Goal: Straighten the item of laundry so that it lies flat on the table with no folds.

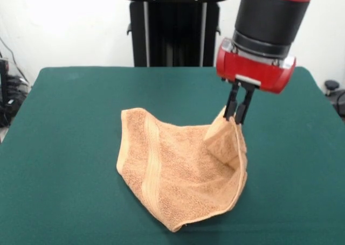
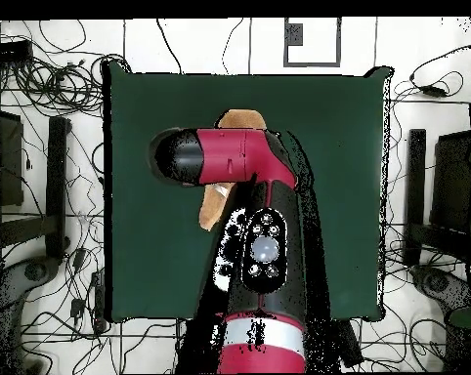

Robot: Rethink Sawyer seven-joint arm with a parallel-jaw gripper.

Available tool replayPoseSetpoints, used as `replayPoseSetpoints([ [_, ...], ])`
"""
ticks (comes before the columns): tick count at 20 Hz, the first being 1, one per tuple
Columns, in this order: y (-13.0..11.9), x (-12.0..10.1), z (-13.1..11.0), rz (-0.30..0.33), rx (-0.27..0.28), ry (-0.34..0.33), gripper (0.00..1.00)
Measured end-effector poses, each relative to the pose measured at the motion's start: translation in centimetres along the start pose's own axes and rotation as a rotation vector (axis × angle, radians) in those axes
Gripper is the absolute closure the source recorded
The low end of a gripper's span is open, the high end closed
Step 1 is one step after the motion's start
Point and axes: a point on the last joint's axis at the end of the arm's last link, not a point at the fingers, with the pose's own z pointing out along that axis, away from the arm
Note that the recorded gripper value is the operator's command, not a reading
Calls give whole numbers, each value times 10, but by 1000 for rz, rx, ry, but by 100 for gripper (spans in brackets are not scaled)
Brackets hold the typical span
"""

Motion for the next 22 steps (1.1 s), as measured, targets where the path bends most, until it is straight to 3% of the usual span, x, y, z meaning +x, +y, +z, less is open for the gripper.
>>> replayPoseSetpoints([
  [9,24,9,16,-37,1,1,100],
  [22,27,8,17,-41,3,-3,100],
])
